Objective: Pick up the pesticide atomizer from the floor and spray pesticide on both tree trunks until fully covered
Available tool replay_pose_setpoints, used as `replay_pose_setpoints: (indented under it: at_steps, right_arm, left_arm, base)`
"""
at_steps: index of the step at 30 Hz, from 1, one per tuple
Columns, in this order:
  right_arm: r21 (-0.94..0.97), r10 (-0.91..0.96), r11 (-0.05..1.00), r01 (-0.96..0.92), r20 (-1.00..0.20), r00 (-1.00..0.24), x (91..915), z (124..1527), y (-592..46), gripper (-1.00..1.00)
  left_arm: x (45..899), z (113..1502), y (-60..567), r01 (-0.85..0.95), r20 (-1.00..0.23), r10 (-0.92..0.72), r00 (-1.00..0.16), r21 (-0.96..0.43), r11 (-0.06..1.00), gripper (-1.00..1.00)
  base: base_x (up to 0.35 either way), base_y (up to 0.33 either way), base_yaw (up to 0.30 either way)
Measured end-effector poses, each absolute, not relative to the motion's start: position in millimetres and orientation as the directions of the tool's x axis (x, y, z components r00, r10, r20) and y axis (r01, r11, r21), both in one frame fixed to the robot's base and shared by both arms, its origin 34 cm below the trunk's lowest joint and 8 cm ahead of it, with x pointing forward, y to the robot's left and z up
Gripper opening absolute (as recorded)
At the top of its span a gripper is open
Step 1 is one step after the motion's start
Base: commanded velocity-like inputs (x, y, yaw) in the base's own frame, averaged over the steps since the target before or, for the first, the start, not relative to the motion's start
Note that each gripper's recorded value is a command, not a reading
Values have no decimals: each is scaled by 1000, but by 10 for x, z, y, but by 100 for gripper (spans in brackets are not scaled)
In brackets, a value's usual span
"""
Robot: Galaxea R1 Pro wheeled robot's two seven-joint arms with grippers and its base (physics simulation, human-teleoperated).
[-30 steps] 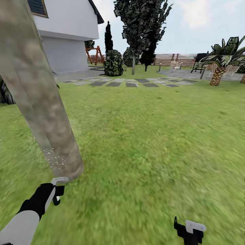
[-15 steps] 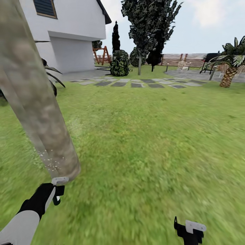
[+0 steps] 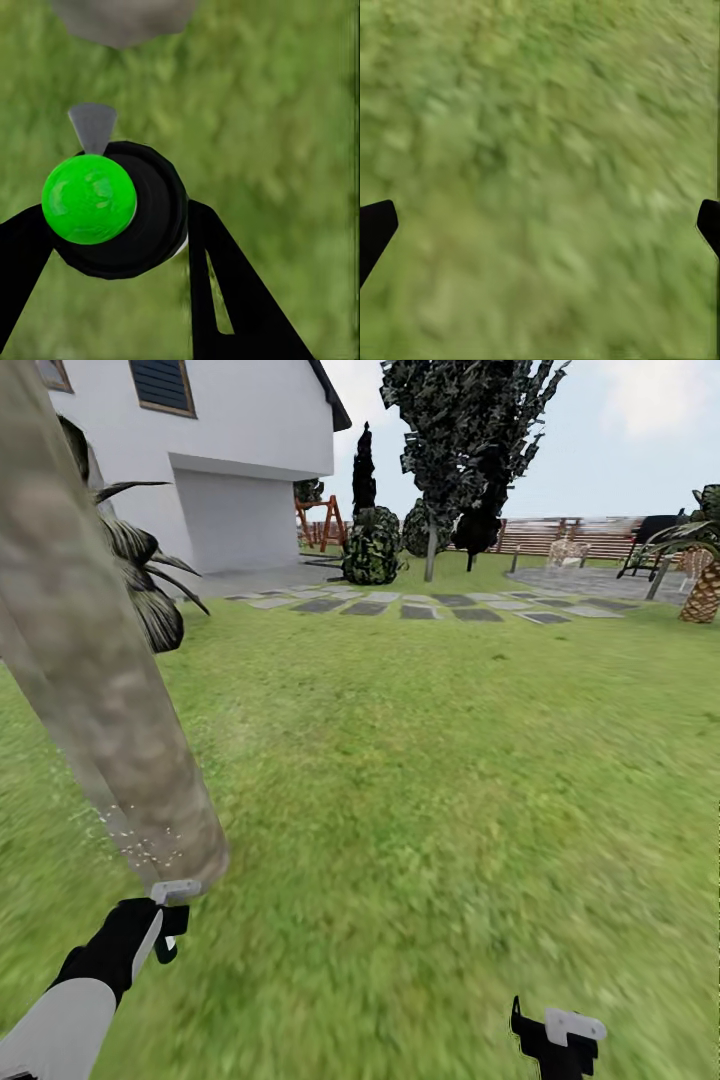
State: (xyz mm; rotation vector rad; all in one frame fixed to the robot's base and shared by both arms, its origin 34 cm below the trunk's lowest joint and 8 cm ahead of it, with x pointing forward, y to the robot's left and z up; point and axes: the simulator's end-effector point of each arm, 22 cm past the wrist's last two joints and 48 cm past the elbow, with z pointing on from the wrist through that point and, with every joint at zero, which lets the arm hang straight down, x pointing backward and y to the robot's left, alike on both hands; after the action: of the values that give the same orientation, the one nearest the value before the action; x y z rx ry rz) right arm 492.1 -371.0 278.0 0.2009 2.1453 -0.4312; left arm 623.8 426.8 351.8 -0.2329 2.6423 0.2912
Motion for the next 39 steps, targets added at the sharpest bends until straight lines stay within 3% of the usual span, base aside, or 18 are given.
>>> replay_pose_setpoints:
  at_steps: [18, 27, 39]
  right_arm:
    - [-229, -17, 926, 300, -820, -573, 4922, 2780, -3705, 100]
    - [-229, -17, 926, 300, -819, -573, 4921, 2779, -3703, 100]
    - [-228, -17, 926, 300, -820, -573, 4922, 2779, -3698, 100]
  left_arm:
    - [6228, 3508, 4265, -213, -466, -114, -877, 164, 963, -100]
    - [6230, 3506, 4254, -213, -466, -115, -877, 162, 964, -100]
    - [6228, 3508, 4265, -213, -466, -114, -877, 164, 963, -100]
  base:
    - [203, -213, 236]
    - [233, -191, 37]
    - [218, -201, 265]
